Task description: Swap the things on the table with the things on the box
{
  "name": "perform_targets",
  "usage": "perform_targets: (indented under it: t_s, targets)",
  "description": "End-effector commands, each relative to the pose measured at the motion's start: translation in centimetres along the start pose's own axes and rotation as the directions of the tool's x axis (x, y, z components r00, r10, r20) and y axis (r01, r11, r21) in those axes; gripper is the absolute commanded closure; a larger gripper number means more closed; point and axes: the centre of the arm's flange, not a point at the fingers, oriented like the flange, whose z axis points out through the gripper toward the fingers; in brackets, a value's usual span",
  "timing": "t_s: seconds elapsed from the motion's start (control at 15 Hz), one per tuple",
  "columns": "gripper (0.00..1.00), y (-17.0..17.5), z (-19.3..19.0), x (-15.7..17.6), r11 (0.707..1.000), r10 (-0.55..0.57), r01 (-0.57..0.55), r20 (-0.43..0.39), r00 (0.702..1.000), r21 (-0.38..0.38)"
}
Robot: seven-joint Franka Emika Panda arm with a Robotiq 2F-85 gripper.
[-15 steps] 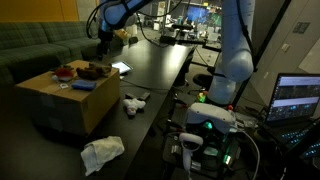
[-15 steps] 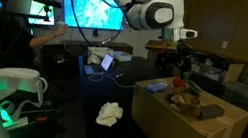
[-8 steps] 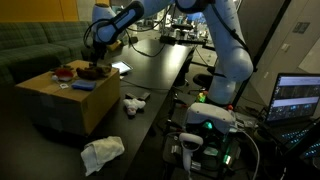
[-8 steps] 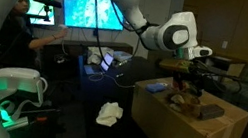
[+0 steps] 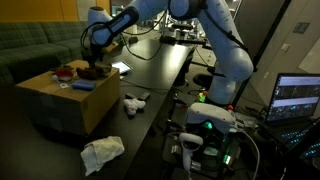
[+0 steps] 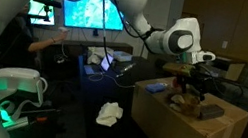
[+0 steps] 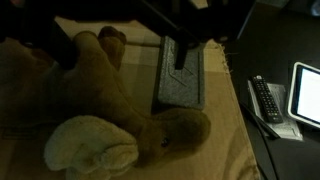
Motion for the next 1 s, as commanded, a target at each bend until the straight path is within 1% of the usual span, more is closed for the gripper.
perform_targets:
  t_s: [0.0, 0.27, 0.47, 0.8, 0.87, 0.93]
  targets:
    - [0.00, 0.1, 1.2, 1.9, 0.999, 0.042, -0.042, 0.029, 0.999, -0.004]
    - [0.00, -0.2, 2.2, 1.2, 0.998, 0.064, -0.067, 0.106, 0.992, 0.019]
    - [0.00, -0.5, 3.2, 0.8, 0.996, 0.075, -0.082, 0.148, 0.986, 0.037]
    - [0.00, -1.3, 3.6, 0.3, 0.990, 0.073, -0.092, 0.176, 0.982, 0.103]
    - [0.08, -1.5, 3.9, 0.1, 0.989, 0.069, -0.091, 0.184, 0.981, 0.114]
    - [0.27, -1.7, 4.0, 0.0, 0.989, 0.063, -0.087, 0.190, 0.980, 0.119]
